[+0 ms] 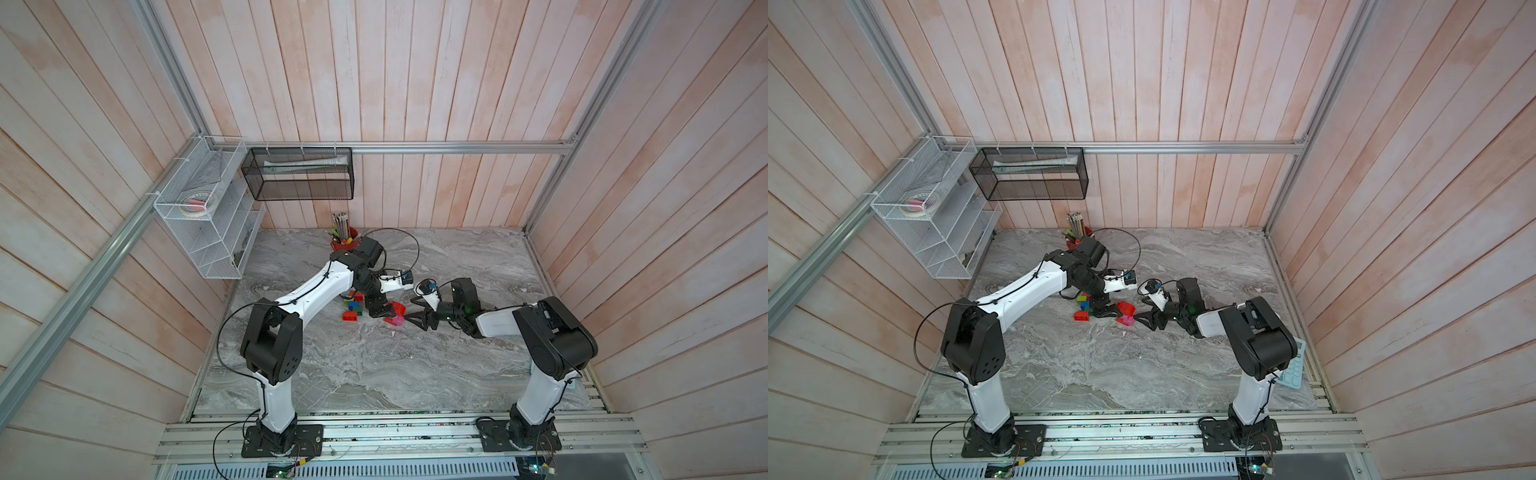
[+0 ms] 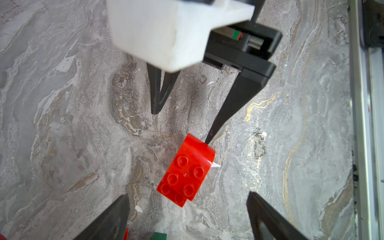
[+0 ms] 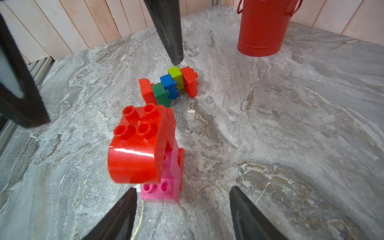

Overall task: Assemble the letter s with lego
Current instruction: Adjust the lego brick at the center of the board.

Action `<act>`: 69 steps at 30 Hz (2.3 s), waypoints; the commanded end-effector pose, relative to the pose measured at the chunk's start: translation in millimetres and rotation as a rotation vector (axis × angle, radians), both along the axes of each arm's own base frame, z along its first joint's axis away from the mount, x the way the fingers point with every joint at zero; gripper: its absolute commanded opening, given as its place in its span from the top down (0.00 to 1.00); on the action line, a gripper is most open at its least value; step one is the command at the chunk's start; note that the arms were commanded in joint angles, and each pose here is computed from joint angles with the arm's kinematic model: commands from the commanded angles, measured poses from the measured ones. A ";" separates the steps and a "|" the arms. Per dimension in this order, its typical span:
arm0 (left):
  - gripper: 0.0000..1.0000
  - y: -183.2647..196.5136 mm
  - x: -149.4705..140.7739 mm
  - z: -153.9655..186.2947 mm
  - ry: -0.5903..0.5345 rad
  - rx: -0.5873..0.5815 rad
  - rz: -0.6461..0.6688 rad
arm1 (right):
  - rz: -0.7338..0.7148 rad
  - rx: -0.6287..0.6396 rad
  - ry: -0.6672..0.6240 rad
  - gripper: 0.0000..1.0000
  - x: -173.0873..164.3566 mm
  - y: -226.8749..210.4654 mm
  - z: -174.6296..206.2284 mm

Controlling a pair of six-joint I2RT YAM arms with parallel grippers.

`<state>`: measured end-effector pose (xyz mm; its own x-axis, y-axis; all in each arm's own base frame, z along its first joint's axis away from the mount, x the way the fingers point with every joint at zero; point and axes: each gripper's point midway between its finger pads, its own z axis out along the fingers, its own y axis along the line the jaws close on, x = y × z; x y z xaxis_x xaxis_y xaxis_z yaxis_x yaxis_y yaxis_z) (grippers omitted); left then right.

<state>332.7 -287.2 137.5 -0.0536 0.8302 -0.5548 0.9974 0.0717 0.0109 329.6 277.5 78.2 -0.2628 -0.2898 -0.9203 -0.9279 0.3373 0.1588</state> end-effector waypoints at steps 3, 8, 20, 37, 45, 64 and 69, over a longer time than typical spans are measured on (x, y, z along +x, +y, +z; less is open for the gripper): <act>0.08 5.1 -8.8 2.7 0.029 -0.005 0.011 | 0.012 0.037 0.000 0.30 -6.8 -5.4 11.3; 0.08 5.8 -6.1 5.0 0.015 0.000 0.014 | 0.007 -0.016 -0.010 0.30 -20.9 -1.8 -3.3; 0.00 14.0 -10.1 12.3 0.012 0.005 0.036 | -0.046 -0.039 -0.095 0.29 -13.5 22.3 -12.6; 0.00 23.6 -17.8 18.1 0.017 -0.043 0.082 | -0.052 -0.055 -0.106 0.55 -11.3 33.4 -23.4; 0.00 26.3 -18.8 15.1 0.028 -0.035 0.089 | -0.046 -0.058 -0.106 0.55 -10.6 35.6 -24.7; 0.00 27.8 -16.1 28.5 0.023 -0.068 0.116 | -0.036 0.081 0.136 0.72 -15.1 27.2 13.7; 0.00 28.5 -14.0 37.4 0.008 -0.098 0.123 | 0.037 0.116 0.389 0.72 -22.1 20.8 19.1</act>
